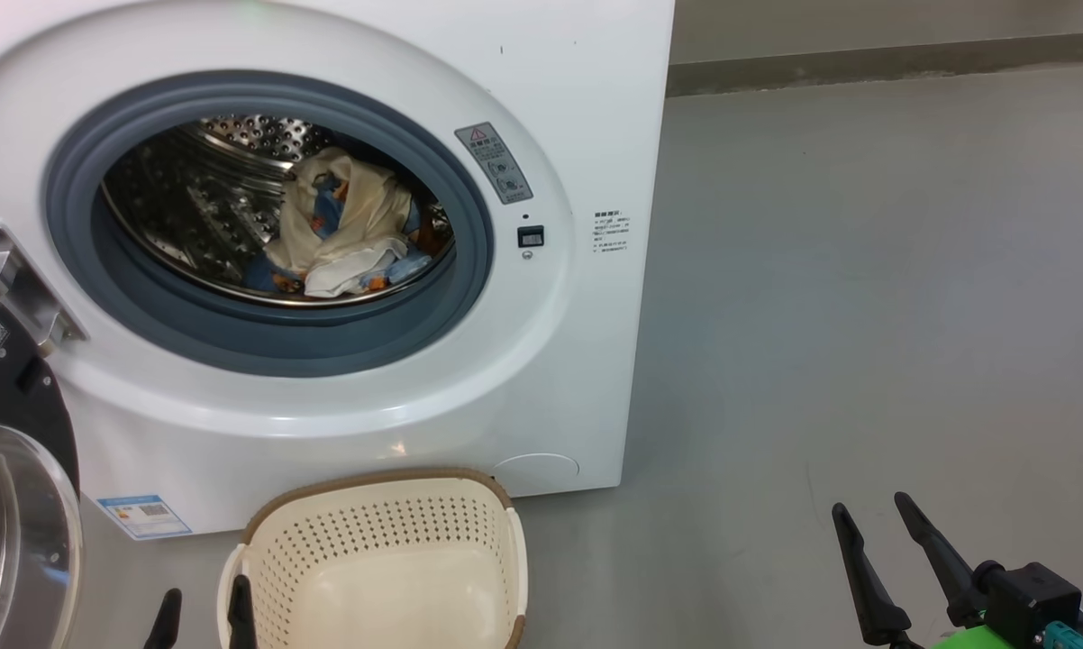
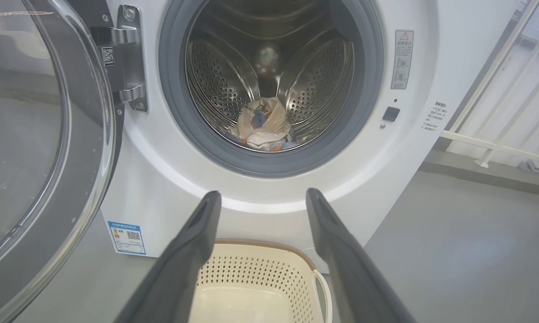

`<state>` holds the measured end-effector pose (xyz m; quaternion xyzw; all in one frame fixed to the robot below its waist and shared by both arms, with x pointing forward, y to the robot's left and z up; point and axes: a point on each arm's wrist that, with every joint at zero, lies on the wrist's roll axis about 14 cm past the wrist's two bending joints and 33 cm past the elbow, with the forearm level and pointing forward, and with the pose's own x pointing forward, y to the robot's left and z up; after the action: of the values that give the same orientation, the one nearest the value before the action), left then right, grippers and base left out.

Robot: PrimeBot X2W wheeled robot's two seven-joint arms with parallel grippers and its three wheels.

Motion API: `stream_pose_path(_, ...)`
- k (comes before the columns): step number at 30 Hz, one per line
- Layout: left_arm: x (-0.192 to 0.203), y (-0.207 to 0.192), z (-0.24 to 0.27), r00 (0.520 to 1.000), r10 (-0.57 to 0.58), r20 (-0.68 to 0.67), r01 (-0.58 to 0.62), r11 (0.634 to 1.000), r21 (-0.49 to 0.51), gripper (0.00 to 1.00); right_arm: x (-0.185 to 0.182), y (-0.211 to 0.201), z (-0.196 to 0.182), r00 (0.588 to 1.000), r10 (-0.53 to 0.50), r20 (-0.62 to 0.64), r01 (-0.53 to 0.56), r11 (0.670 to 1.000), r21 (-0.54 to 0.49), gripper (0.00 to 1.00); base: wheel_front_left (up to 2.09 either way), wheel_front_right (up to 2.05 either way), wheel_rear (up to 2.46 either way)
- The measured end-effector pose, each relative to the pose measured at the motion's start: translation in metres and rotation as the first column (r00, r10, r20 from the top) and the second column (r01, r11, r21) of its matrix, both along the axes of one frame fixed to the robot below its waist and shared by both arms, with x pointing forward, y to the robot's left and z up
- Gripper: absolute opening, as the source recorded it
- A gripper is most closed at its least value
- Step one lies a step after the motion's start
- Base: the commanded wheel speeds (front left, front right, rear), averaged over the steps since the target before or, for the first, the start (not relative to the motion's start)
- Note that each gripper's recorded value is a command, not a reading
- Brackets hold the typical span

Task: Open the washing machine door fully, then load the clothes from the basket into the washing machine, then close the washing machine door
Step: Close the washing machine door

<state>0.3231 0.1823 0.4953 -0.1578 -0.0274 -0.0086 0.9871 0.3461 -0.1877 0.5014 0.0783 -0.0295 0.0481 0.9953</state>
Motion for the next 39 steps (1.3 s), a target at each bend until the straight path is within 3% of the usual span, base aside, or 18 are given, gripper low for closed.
stream_pose_path(11, -0.0006, 0.0051, -0.0011, 1.0, 0.015, -0.004, -0.015, 1.0, 0.003, 1.0, 0.0006, 0.0007, -0.0005, 1.0, 0.002, -0.002, -0.002, 1.0, 0.0, 1.0, -0.34, 0.34, 0.0)
stream_pose_path(29, -0.0004, 0.0057, -0.0056, 1.0, 0.017, -0.019, -0.017, 1.0, 0.005, 1.0, 0.0022, 0.0015, -0.0042, 1.0, 0.005, -0.014, -0.005, 1.0, 0.0, 1.0, -1.49, 1.49, 0.0)
stream_pose_path(39, -0.0009, 0.0062, -0.0053, 1.0, 0.019, -0.018, -0.019, 1.0, 0.008, 1.0, 0.0024, 0.0022, -0.0038, 1.0, 0.008, -0.012, -0.008, 1.0, -0.001, 1.0, -0.24, 0.24, 0.0)
